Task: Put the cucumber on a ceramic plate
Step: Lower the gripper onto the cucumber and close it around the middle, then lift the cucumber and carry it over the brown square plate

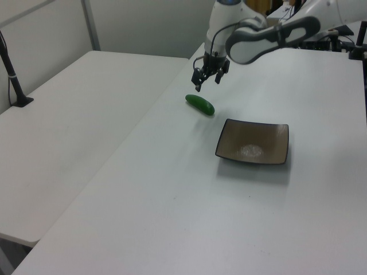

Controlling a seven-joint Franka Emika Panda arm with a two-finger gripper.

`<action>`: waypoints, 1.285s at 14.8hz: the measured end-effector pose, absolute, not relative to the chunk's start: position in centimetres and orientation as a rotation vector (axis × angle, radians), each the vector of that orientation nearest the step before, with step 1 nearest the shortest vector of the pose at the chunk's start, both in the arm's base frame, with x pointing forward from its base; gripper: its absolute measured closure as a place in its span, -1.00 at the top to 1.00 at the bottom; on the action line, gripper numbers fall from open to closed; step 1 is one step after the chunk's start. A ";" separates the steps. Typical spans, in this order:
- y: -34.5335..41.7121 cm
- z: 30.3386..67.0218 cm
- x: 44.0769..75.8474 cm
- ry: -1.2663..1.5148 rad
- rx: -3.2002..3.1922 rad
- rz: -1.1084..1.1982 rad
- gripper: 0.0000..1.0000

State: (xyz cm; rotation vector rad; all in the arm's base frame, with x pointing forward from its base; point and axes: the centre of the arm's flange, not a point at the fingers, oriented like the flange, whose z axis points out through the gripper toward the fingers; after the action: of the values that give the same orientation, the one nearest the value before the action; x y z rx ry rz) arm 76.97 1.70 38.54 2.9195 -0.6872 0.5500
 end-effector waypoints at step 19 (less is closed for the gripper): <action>2.2 30.9 78.5 -0.615 2.837 0.577 -0.11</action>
State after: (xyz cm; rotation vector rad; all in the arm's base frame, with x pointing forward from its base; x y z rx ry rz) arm 78.53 2.22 30.94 2.8371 -0.6155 0.5769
